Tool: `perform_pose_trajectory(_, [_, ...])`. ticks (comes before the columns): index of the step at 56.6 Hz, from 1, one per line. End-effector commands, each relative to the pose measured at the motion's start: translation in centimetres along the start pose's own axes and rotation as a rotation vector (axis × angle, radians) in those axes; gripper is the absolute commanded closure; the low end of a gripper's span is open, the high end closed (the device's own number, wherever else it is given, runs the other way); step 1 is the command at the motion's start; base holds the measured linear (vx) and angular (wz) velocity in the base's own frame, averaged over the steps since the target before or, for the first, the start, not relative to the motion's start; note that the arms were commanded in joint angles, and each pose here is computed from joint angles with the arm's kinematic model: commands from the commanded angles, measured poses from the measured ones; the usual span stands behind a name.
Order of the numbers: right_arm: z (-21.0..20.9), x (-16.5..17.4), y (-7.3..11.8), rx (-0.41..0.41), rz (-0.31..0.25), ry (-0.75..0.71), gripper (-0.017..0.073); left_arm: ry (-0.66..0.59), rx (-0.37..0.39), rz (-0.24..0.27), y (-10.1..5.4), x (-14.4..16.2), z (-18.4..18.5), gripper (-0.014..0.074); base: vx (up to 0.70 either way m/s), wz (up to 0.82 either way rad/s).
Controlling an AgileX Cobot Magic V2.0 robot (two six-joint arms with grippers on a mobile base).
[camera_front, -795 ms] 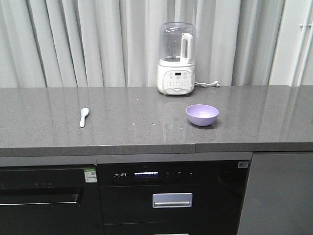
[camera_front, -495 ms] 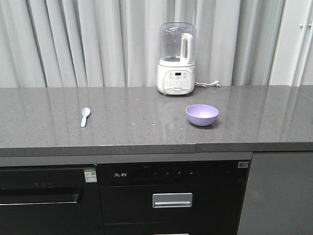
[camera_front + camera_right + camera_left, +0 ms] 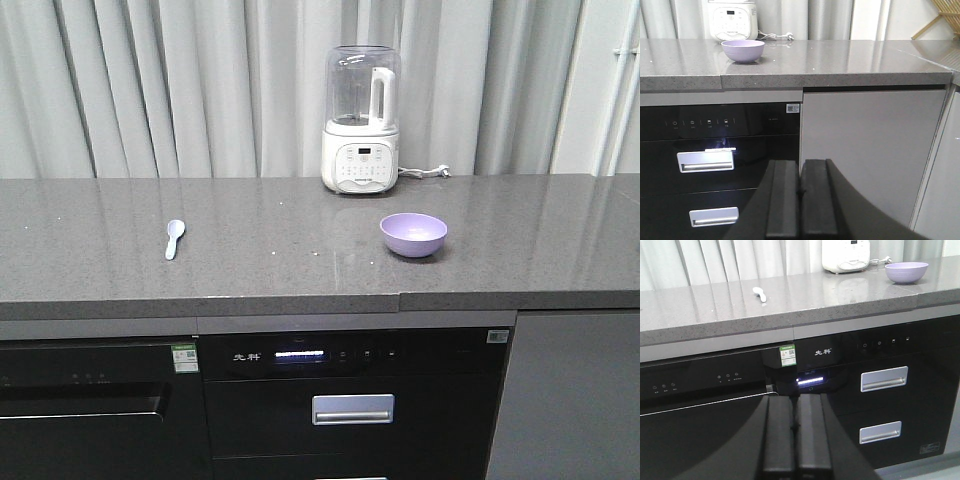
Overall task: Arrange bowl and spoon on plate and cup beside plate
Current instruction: 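Drive the base toward the white spoon and lavender bowl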
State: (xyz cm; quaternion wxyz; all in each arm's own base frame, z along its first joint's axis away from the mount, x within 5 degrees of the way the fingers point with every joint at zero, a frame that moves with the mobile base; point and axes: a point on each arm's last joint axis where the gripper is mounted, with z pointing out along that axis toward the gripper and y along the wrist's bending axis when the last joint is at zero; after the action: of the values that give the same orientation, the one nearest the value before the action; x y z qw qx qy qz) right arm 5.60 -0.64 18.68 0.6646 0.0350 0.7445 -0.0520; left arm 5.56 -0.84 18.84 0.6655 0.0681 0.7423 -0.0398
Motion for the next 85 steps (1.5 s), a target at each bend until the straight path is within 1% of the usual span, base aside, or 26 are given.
perform_pose_trajectory(1, [-0.04, -0.65, -0.12, 0.016, -0.011, -0.08, 0.0568, -0.11, -0.001, -0.002, 0.03, -1.57, -0.28, 0.06, 0.0, 0.01])
perform_pose_trajectory(22, [-0.04, -0.65, -0.12, 0.016, -0.011, -0.08, 0.0568, -0.11, -0.001, -0.002, 0.03, -1.57, -0.28, 0.06, 0.05, 0.02])
perform_pose_trajectory(42, [-0.04, -0.65, -0.12, 0.016, -0.011, -0.08, 0.0568, -0.11, -0.001, -0.002, 0.03, -1.57, -0.28, 0.06, 0.18, -0.01])
perform_pose_trajectory(60, [-0.04, -0.66, -0.12, 0.016, -0.011, -0.081, 0.0568, -0.11, -0.001, -0.002, 0.03, -1.57, -0.28, 0.06, 0.32, 0.1])
perform_pose_trajectory(85, [-0.04, -0.65, -0.12, 0.016, -0.011, -0.08, 0.0568, -0.11, -0.001, -0.002, 0.03, -1.57, -0.28, 0.06, 0.4, -0.05])
